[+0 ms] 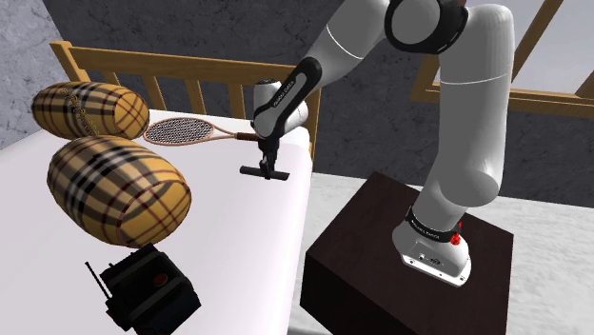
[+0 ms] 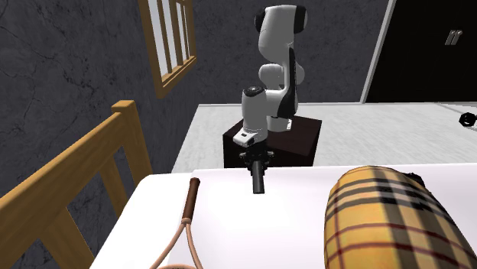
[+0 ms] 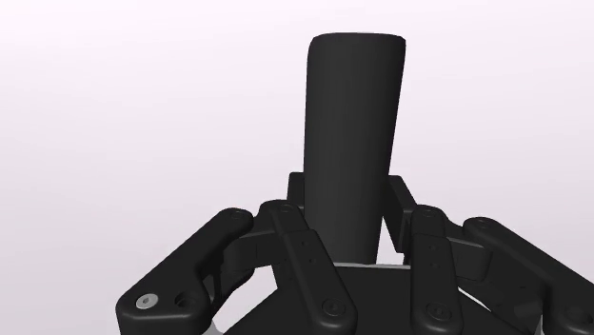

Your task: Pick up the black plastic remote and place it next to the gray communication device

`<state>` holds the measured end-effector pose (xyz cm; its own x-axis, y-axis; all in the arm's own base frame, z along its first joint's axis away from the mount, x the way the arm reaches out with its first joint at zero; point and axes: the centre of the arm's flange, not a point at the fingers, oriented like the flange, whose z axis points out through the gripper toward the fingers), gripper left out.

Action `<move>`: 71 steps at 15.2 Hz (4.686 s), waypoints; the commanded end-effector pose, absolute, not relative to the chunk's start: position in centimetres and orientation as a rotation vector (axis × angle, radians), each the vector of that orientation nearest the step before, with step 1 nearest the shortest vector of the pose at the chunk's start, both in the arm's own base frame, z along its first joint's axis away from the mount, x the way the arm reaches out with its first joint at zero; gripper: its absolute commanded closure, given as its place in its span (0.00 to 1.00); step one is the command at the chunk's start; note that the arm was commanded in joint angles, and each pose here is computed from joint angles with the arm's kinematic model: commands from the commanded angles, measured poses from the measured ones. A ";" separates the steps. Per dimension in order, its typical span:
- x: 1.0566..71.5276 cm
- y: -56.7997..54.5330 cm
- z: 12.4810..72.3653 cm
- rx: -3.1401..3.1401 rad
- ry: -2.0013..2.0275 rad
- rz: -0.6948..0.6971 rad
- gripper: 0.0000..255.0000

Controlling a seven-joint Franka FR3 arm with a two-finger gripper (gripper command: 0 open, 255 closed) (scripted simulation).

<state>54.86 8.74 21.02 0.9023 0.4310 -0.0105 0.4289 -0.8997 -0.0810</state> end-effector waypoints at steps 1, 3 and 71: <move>55.0 8.8 22.0 -2.989 -0.677 0.043 1.00; 55.0 8.8 23.1 -2.989 -0.677 0.043 1.00; 56.8 35.6 22.9 -2.989 -0.677 0.043 1.00</move>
